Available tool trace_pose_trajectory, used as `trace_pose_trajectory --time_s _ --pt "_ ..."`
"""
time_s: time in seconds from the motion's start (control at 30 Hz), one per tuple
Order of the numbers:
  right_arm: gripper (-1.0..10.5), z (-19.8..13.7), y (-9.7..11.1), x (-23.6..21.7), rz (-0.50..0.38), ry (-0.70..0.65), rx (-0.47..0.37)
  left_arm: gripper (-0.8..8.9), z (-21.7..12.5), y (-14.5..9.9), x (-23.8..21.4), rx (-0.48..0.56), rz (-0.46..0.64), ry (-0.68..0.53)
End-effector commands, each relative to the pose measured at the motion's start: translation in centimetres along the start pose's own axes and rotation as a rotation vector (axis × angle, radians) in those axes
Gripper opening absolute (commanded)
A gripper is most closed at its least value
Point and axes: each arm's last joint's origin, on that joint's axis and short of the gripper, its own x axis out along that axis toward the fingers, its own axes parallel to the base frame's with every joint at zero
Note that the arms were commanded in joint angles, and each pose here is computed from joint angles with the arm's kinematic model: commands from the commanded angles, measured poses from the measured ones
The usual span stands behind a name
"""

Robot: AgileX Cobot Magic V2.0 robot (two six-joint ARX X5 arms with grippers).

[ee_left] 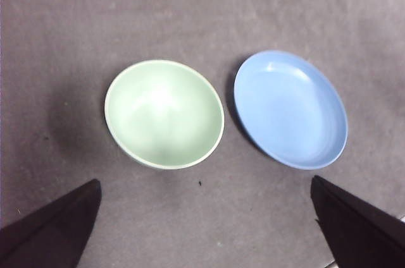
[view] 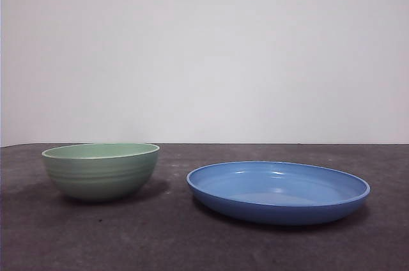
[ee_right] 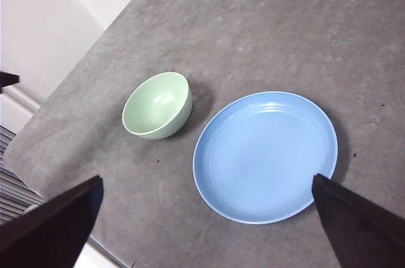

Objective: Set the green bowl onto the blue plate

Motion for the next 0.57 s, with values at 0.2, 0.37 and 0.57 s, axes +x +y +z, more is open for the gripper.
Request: trace_pose_trajectory --time_s 0.2,0.37,0.57 --pt "5.5 0.4 0.3 -0.3 0.01 -0.014 -0.02 5.3 1.5 1.5 3.4 -0.007 0.055 0.112" --pt "5.5 0.3 0.3 -0.3 0.01 -0.013 -0.019 5.26 1.8 2.8 6.3 -0.05 0.064 0.219" --pt "5.5 0.3 0.3 -0.3 0.01 -0.013 -0.018 5.25 2.2 4.4 10.1 -0.079 0.069 0.291"
